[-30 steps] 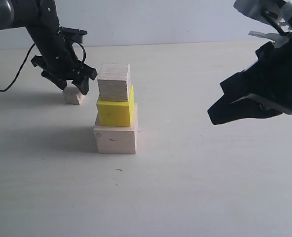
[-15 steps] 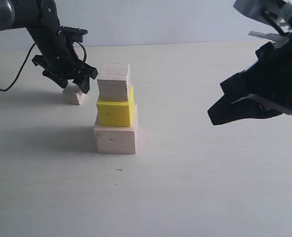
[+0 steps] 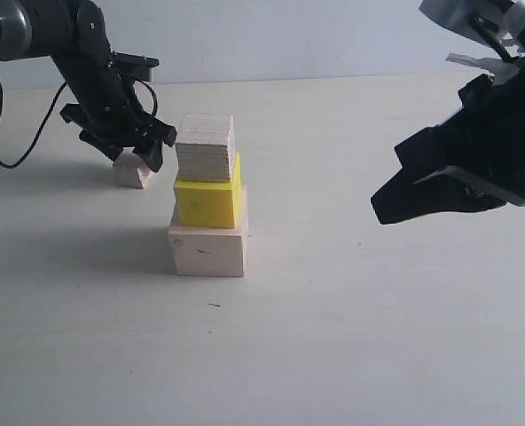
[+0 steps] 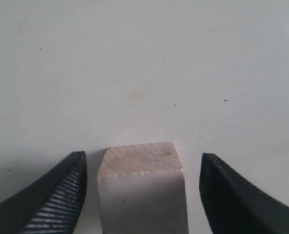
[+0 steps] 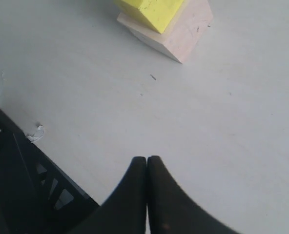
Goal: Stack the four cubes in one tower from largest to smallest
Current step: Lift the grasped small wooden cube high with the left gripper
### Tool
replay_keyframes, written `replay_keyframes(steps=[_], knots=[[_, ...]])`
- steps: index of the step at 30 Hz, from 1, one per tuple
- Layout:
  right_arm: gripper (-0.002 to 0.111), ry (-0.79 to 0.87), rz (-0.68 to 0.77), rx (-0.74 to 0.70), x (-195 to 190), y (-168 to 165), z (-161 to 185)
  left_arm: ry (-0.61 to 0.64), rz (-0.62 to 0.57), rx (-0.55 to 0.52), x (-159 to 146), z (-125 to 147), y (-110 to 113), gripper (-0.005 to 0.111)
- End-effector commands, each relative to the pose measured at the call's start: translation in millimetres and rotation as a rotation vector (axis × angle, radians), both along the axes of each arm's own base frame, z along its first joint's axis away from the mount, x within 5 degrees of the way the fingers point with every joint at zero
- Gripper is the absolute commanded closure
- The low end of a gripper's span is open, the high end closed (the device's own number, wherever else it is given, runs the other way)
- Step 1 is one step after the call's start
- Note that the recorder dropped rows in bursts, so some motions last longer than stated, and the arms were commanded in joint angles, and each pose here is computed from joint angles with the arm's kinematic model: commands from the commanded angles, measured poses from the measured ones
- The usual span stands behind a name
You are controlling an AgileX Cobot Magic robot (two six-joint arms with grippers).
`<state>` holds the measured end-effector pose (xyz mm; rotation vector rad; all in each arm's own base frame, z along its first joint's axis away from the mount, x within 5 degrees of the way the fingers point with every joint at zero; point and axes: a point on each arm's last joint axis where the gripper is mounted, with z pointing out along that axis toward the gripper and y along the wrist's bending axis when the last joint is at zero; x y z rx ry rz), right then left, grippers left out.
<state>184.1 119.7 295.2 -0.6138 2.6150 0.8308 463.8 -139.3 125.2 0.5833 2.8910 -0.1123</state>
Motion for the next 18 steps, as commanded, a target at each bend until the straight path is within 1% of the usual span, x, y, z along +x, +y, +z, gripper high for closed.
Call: replay_keyframes(steps=[1, 3, 4, 5, 8, 11, 12, 16, 17, 18], knots=[[0.108, -0.006, 0.007, 0.005, -1.7, -0.7, 0.5, 0.0, 0.009, -0.005, 1.7, -3.9, -1.0, 0.045], [0.108, -0.006, 0.007, 0.005, -1.7, -0.7, 0.5, -0.002, 0.009, -0.005, 1.8, -3.9, -1.0, 0.046], [0.108, -0.006, 0.007, 0.005, -1.7, -0.7, 0.5, -0.002, 0.009, -0.005, 1.8, -3.9, -1.0, 0.049], [0.108, -0.006, 0.007, 0.005, -1.7, -0.7, 0.5, -0.002, 0.009, -0.005, 1.8, -3.9, -1.0, 0.059], [0.108, -0.006, 0.007, 0.005, -1.7, -0.7, 0.5, -0.011, 0.009, -0.008, 1.8, 1.0, -1.0, 0.079], [0.108, -0.006, 0.007, 0.005, -1.7, -0.7, 0.5, -0.017, 0.002, -0.009, 2.1, 11.5, -1.2, 0.102], [0.108, -0.008, 0.009, 0.004, -1.7, -0.7, 0.5, -0.016, -0.002, -0.009, 1.9, 15.9, -1.2, 0.106], [0.108, -0.019, 0.023, 0.001, -1.7, -0.7, 0.5, -0.034, 0.013, -0.032, -1.9, 53.3, 7.1, 0.107], [0.108, -0.028, 0.032, -0.001, -1.6, -0.7, 0.5, -0.041, -0.002, -0.073, -5.2, 71.2, 11.3, 0.107], [0.108, -0.028, 0.032, -0.001, -1.6, -0.7, 0.5, -0.044, -0.027, -0.124, -7.4, 81.8, 13.0, 0.107]])
